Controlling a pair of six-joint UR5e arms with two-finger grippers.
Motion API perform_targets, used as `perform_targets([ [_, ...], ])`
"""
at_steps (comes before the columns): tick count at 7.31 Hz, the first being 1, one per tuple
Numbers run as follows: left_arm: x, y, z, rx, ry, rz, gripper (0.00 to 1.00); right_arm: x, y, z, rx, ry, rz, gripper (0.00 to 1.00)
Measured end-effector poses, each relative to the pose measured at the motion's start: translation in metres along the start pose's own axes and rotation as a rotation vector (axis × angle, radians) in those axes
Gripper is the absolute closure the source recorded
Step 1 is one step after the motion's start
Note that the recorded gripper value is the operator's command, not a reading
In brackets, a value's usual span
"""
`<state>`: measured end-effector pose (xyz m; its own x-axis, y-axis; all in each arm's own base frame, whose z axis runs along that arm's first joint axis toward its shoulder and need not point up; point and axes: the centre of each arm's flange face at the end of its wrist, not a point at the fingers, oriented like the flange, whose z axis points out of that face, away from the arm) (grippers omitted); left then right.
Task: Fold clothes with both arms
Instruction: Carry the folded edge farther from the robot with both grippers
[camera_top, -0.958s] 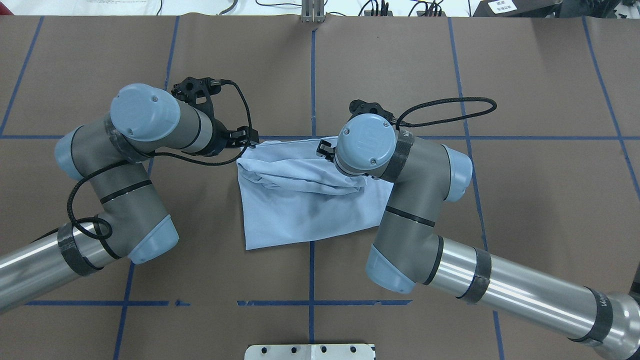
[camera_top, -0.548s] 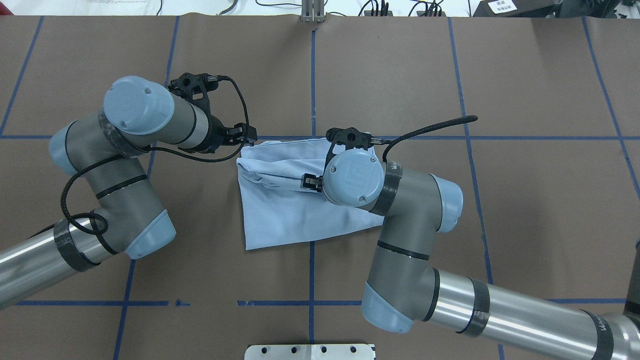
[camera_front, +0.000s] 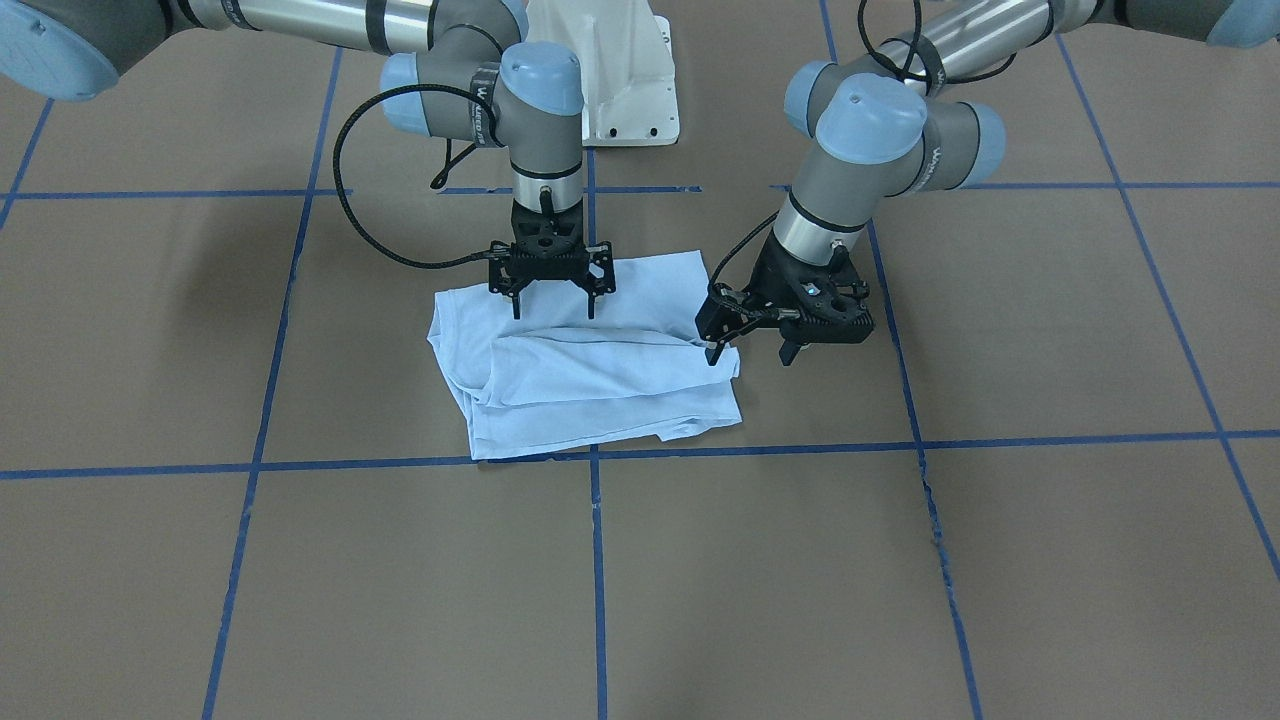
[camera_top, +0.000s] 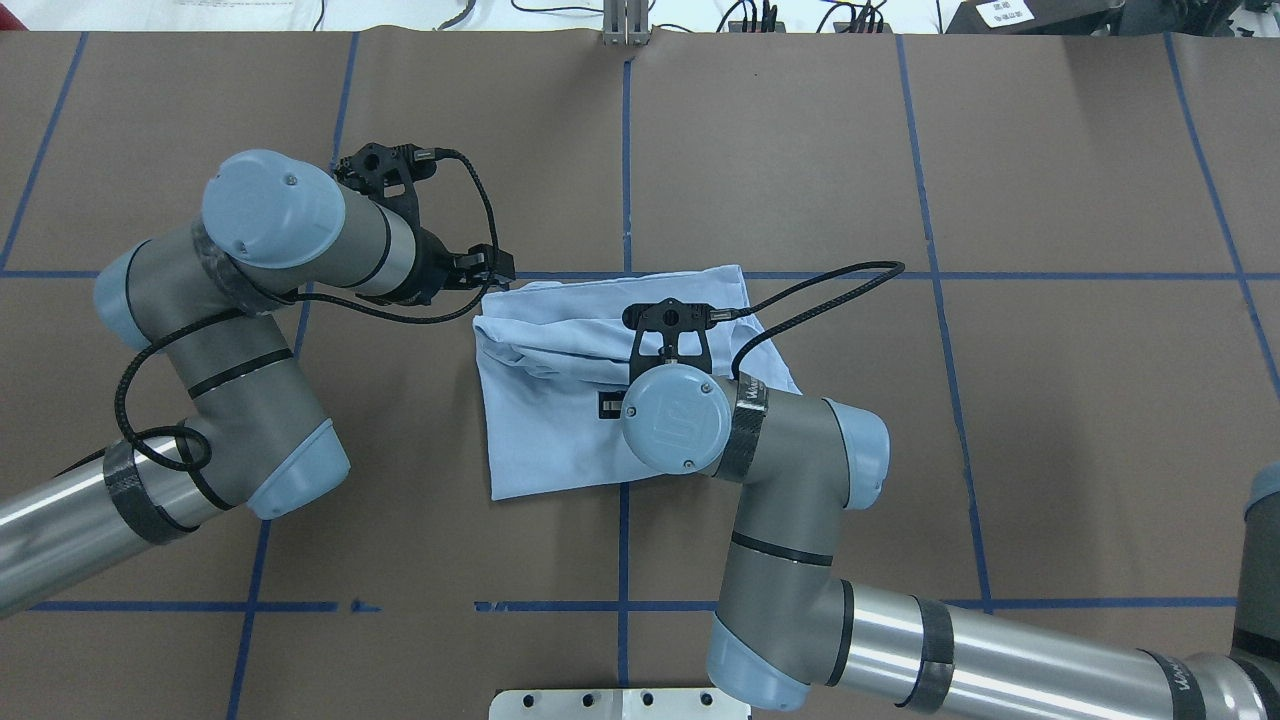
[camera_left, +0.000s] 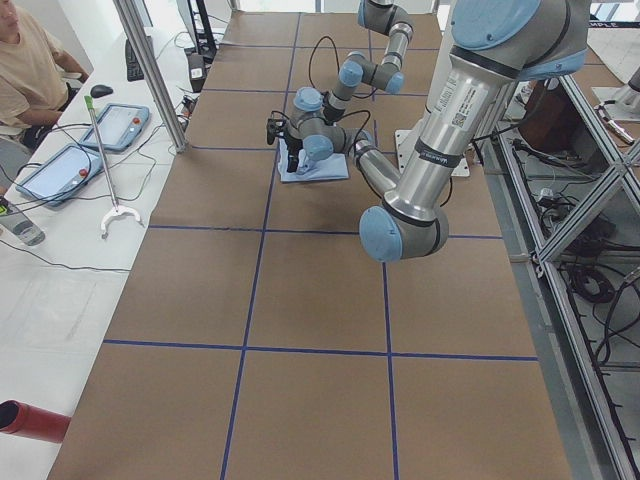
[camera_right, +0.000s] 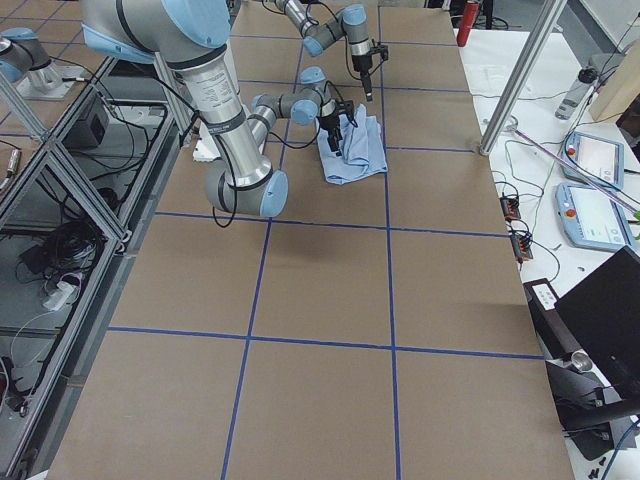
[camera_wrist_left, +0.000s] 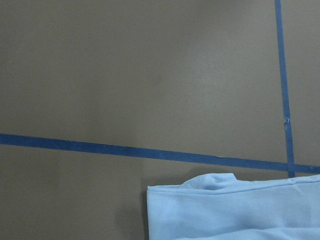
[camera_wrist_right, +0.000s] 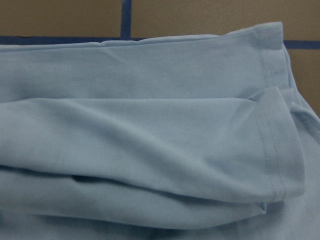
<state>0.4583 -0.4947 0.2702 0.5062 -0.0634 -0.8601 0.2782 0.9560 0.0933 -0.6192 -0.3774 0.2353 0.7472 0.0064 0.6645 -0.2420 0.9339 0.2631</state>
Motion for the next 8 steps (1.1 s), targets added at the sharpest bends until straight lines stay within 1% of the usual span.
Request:
perform_targets([
  [2,0.000,0.000,-0.002,0.001,0.002,0.000,0.00,0.004,-0.003,0.016,0.027,0.040,-0.041,0.00],
  [3,0.000,0.000,-0.002,0.002,0.003,0.000,0.00,0.007,-0.011,0.021,0.041,0.054,-0.052,0.00],
  [6,0.000,-0.001,-0.005,0.005,0.006,-0.001,0.00,0.017,-0.063,0.021,0.090,0.080,-0.045,0.00],
  [8,0.001,0.001,-0.012,0.007,0.015,0.000,0.00,0.015,-0.112,0.035,0.119,0.125,-0.022,0.00],
])
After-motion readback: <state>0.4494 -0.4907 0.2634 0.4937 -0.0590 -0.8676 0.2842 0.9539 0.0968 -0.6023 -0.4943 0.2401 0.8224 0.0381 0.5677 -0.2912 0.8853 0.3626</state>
